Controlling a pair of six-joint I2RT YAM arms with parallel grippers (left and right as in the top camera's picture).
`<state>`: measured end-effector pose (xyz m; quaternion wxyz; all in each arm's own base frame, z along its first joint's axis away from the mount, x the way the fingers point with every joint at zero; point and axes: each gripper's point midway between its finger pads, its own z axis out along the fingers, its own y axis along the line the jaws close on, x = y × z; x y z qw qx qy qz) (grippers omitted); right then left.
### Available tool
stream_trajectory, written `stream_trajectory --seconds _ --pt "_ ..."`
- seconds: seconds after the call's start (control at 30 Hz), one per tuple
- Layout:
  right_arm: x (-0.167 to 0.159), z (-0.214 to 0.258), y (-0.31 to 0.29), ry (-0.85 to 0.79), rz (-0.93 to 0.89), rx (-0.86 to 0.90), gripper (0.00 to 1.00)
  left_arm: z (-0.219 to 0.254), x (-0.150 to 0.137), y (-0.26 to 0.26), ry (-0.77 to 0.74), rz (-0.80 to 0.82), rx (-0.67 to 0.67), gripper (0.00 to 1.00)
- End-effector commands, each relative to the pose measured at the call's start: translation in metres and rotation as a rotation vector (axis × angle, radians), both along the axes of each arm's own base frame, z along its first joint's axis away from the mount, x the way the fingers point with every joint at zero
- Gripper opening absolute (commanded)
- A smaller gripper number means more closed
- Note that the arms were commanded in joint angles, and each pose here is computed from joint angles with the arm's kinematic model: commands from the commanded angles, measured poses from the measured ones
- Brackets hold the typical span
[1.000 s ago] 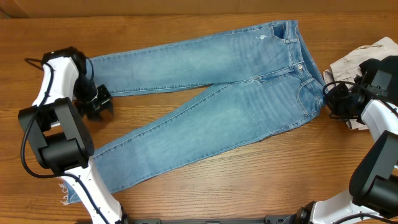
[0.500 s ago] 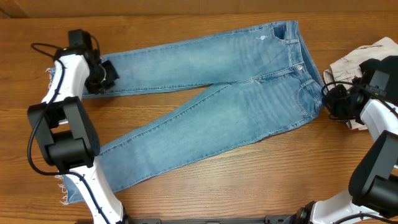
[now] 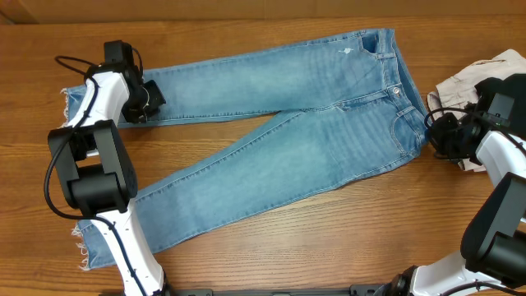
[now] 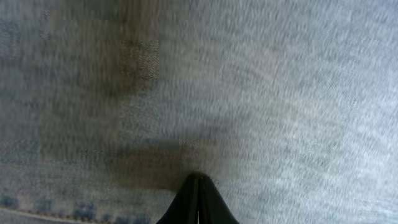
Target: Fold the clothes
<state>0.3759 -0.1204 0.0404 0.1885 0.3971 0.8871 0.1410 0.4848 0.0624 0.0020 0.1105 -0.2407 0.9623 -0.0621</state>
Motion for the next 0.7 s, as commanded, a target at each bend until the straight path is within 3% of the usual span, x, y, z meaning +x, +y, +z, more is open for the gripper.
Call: stream_trajectory --seconds 0.0,0.4,0.57,0.67 --pt "0.004 0.005 0.001 -0.01 0.009 -0.005 0.04 -0.04 -0.003 0.011 0.05 0.024 0.047 0.04" --pt "0.004 0.006 0.002 -0.013 0.008 0.003 0.04 0.022 0.081 0.022 -0.259 0.032 0.093 0.04" --pt "0.004 0.006 0.002 -0.013 0.009 0.003 0.04 0.058 0.078 0.019 -0.214 0.01 0.079 0.04" --pt "0.004 0.006 0.002 -0.013 0.009 0.003 0.04 0.092 0.05 0.014 -0.104 -0.011 0.063 0.04"
